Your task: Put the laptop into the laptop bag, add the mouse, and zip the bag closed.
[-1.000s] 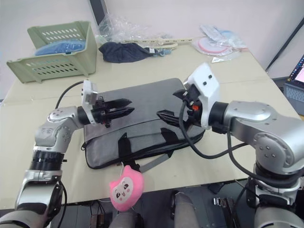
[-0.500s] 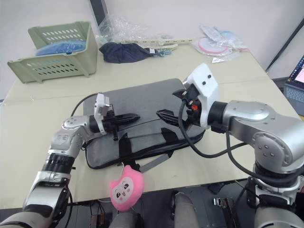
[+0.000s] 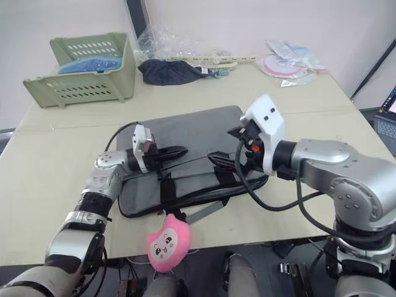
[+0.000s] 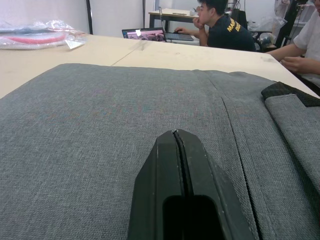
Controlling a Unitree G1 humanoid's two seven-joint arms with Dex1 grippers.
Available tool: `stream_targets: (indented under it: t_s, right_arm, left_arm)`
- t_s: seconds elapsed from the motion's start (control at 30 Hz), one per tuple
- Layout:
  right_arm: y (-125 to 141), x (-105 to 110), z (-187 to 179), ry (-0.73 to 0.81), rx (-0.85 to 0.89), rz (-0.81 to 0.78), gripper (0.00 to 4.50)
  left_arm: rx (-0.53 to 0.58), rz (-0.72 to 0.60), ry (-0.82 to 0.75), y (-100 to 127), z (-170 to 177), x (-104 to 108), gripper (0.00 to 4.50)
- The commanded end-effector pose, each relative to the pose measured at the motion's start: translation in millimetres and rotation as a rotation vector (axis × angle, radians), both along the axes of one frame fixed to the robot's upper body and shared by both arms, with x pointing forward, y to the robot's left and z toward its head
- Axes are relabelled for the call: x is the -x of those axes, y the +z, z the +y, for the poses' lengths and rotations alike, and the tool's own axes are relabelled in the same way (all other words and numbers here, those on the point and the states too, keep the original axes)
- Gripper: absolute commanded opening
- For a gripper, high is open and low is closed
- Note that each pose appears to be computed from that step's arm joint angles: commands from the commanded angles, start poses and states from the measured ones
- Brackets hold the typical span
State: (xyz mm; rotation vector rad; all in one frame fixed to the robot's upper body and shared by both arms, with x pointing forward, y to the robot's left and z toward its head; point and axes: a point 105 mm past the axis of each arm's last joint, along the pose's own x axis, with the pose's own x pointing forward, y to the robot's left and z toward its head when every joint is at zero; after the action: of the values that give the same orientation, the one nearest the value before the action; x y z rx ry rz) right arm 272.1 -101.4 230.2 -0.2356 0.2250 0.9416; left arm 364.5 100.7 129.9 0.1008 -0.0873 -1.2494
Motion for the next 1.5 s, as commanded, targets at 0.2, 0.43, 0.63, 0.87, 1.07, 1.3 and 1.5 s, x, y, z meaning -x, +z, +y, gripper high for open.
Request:
stream_targets:
  t_s: [0.2,0.43,0.63,0.87,1.07,1.3,1.5]
  right_arm:
    - [-27.3,29.5,4.6,0.113,-0.059,0.220,4.50]
    - [-58.1,43.6,8.3,0.178,-0.089,0.468,4.50]
    - [-74.2,38.1,18.9,0.172,-0.078,0.551,4.50]
    - [-86.0,28.0,35.6,0.182,-0.081,0.646,4.50]
    - [-85.8,34.1,42.7,0.258,-0.030,0.623,4.50]
    - [-72.7,35.1,54.4,0.401,0.008,0.432,4.50]
    - [-66.3,38.6,63.4,0.532,-0.004,0.353,4.50]
  left_arm:
    - [-0.087,0.238,-0.016,-70.8,7.7,27.0,0.04]
    - [-0.097,0.244,-0.014,-71.5,9.1,27.5,0.04]
    - [-0.104,0.251,-0.006,-74.9,10.6,28.1,0.04]
    - [-0.107,0.255,0.005,-76.3,13.6,28.3,0.04]
    - [-0.105,0.247,0.004,-73.2,12.3,28.3,0.04]
    - [-0.112,0.244,0.009,-71.5,13.5,26.7,0.04]
    - [-0.119,0.244,0.007,-70.2,13.8,25.7,0.04]
